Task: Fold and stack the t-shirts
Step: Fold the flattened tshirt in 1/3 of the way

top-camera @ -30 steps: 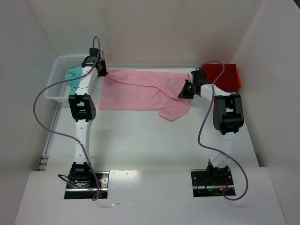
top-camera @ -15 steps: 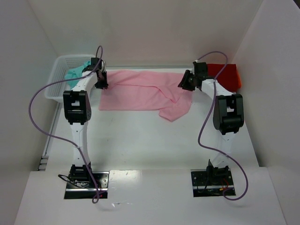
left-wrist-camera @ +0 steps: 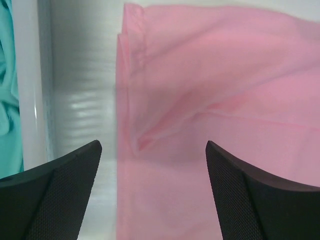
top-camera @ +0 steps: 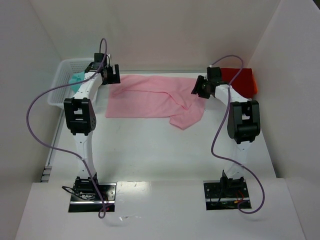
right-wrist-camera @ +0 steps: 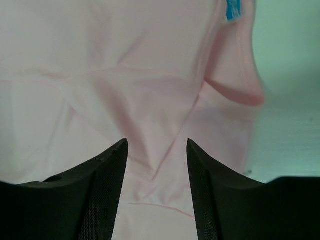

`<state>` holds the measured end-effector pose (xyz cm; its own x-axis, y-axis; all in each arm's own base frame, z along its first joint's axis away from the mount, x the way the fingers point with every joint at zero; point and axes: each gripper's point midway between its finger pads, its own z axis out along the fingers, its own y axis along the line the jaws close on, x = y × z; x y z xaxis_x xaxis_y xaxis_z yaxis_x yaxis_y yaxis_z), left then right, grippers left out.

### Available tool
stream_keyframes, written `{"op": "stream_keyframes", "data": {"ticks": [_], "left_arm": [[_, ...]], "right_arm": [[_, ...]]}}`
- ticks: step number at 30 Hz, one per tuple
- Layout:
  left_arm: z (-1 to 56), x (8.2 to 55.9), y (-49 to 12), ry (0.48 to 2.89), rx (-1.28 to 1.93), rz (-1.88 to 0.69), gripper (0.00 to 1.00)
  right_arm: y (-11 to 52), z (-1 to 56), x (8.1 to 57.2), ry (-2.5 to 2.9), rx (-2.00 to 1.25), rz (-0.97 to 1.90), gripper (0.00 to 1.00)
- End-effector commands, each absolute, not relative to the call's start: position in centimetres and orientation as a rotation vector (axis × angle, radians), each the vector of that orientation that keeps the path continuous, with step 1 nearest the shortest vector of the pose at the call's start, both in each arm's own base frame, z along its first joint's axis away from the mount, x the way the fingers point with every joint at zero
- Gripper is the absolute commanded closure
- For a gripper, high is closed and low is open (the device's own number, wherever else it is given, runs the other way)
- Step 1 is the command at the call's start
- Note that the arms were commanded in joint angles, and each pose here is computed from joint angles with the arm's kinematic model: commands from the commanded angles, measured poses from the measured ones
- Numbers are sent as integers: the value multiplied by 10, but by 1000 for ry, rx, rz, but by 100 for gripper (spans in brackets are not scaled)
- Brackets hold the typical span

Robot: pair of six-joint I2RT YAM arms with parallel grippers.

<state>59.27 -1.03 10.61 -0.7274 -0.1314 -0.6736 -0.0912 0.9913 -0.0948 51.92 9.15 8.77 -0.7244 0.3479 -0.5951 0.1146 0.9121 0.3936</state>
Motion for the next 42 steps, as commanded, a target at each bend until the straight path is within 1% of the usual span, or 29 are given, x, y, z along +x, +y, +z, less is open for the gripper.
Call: {"op": "stream_keyframes", "data": {"ticks": [1,2,3,4,5,6,7,9,11,12,13,14,17,19,22,24,28,31,33,38,42], "left_arm": [[171,572,-46,2296,-61,-153,7],[162,565,-49,2313,-52,-173,7],[161,559,-57,2316,-32,-198,7],[161,554,-60,2318,-38,-218,7],[174,546,-75,2297,-3,-234,7],[162,535,-81,2333,10,-238,7],[169,528,-81,2324,-13,-218,7],[164,515,-87,2347,-34,-236,7],[148,490,-91,2397,-78,-256,7],[143,484,-87,2403,-104,-238,7],[130,467,-83,2433,-122,-226,7],[126,459,-83,2447,-138,-229,7],[113,437,-72,2489,-175,-167,7],[110,428,-62,2498,-211,-108,10],[101,420,-50,2508,-281,-30,10],[95,422,-42,2494,-322,-29,10],[89,425,-23,2465,-395,-2,12],[81,427,-10,2470,-432,28,14],[79,429,-3,2461,-450,48,16],[69,431,-1,2478,-460,40,16],[64,430,0,2491,-449,47,16]], "right_arm": [[78,113,496,2356,360,386,40],[78,118,494,2356,360,386,38],[76,119,492,2353,364,376,33],[75,120,487,2362,366,374,30],[77,132,484,2345,357,388,28],[76,130,478,2353,359,387,26],[76,135,471,2350,373,393,22],[76,141,466,2344,387,399,22],[79,133,452,2382,398,420,22],[80,129,445,2397,397,428,22],[80,121,438,2426,416,426,22],[79,122,430,2432,418,424,22],[71,98,405,2500,469,367,22],[66,91,393,2533,490,322,22],[61,85,386,2558,505,284,23],[59,83,388,2549,507,275,23],[59,61,385,2601,507,256,24],[65,57,392,2596,489,276,26],[65,57,396,2590,487,278,28],[68,48,401,2609,483,261,30],[66,45,402,2608,486,249,30]]}}
